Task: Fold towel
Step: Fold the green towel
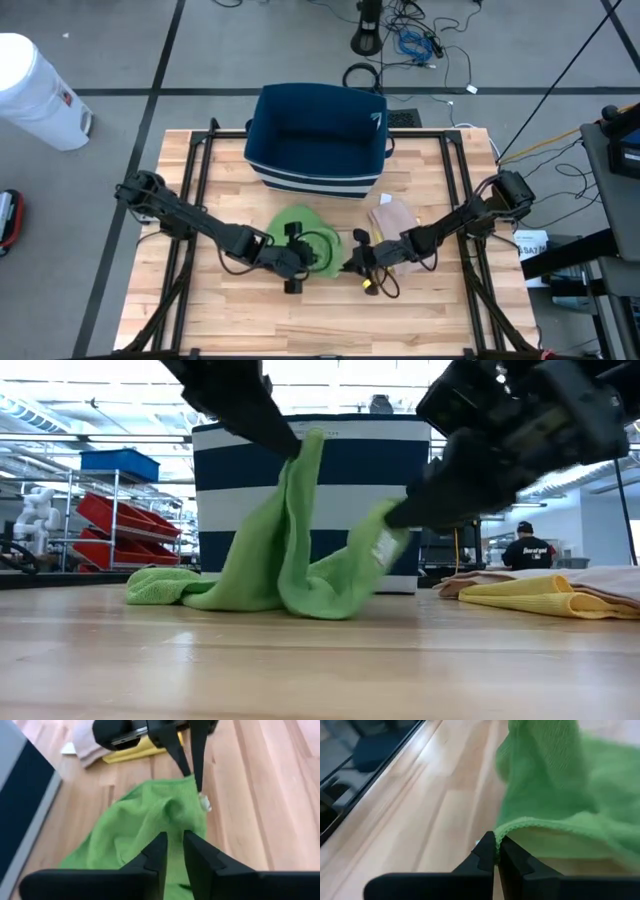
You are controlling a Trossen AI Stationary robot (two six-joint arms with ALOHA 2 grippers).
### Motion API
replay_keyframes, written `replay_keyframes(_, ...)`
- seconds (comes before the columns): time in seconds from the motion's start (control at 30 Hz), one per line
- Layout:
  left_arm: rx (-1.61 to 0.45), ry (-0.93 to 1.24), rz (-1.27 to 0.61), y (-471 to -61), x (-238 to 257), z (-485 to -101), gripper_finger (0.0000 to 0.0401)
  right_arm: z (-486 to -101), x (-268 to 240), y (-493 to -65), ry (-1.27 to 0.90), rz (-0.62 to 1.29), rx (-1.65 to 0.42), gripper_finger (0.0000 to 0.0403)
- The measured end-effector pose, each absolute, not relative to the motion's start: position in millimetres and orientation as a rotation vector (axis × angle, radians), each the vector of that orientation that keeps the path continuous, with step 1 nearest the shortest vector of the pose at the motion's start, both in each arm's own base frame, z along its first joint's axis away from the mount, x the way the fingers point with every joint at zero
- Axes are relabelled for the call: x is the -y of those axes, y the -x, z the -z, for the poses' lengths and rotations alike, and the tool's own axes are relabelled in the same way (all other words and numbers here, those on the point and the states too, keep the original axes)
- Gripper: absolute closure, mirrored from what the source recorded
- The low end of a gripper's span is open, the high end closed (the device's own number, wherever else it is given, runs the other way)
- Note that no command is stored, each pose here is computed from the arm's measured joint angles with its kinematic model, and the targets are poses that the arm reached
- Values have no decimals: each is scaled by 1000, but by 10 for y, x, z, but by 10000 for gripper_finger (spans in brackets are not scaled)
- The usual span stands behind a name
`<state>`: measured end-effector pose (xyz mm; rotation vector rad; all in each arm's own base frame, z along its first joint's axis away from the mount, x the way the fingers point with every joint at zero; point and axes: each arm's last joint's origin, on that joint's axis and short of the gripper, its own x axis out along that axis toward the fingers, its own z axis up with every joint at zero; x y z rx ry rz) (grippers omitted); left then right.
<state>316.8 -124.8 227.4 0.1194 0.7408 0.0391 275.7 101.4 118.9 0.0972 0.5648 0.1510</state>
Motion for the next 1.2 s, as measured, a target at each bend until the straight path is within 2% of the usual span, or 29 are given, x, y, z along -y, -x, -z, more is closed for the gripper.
replay_keyframes(0.2,-806,-118,-16,-3042,1404,-2225,303,-1177,-1138,-2651,-137,-232,-654,402)
replay_keyframes(0.43,-853,-114,-7,-2947,1503,-2192,298,-1338,-1206,-2449,-123,-251,-746,402)
replay_keyframes(0.7,-884,-113,-6,-3053,1521,-2004,298,-1809,-1186,-2335,-101,-309,-561,403)
replay_keyframes(0.9,-826,-110,127,-3225,1665,-1812,298,-2099,-1104,-2247,-67,-258,-421,403)
replay_keyframes(1.2,-692,-166,254,-3222,1935,-1838,298,-2126,-990,-2198,-51,-167,-455,403)
